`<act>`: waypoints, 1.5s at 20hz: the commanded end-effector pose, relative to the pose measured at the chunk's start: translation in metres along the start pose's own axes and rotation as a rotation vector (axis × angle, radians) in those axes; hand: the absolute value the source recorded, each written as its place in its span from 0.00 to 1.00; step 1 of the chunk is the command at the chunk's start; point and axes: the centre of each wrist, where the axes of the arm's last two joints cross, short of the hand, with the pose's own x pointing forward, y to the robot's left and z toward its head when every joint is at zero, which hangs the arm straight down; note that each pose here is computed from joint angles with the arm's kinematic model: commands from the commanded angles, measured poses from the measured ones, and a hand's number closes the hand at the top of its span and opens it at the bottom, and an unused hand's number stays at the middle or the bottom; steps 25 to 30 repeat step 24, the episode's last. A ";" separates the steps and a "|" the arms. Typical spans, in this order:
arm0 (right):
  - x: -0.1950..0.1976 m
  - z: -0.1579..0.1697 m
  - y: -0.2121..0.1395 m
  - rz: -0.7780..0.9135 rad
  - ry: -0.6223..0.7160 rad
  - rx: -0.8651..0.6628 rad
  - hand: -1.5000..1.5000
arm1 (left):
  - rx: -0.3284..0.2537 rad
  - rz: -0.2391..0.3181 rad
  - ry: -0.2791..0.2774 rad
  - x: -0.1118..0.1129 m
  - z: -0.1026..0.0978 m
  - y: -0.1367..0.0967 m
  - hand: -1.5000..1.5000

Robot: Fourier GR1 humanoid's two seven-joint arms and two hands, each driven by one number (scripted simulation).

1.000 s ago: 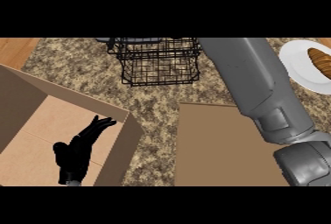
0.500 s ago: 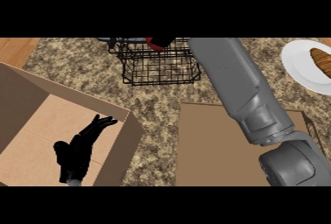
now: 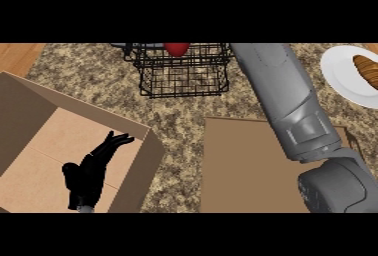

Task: Pick the tomato from the tray and place it in the tiered basket

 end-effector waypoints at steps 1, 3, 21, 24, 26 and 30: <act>0.003 -0.005 -0.042 -0.076 -0.060 -0.208 0.00 | 0.039 -0.089 0.046 -0.007 -0.010 0.012 0.50; 0.019 -0.007 -0.054 -0.097 -0.019 -0.271 0.00 | 0.024 -0.094 0.072 -0.002 -0.004 0.021 0.50; -0.075 0.099 -0.358 -0.124 0.078 -0.391 0.00 | 0.054 -0.080 0.056 -0.022 0.004 0.019 0.50; -0.107 0.127 -0.377 -0.145 0.066 -0.365 0.00 | 0.061 -0.082 0.074 -0.027 0.004 0.014 0.50; -0.107 0.127 -0.377 -0.145 0.066 -0.365 0.00 | 0.061 -0.082 0.074 -0.027 0.004 0.014 0.50; -0.107 0.127 -0.377 -0.145 0.066 -0.365 0.00 | 0.061 -0.082 0.074 -0.027 0.004 0.014 0.50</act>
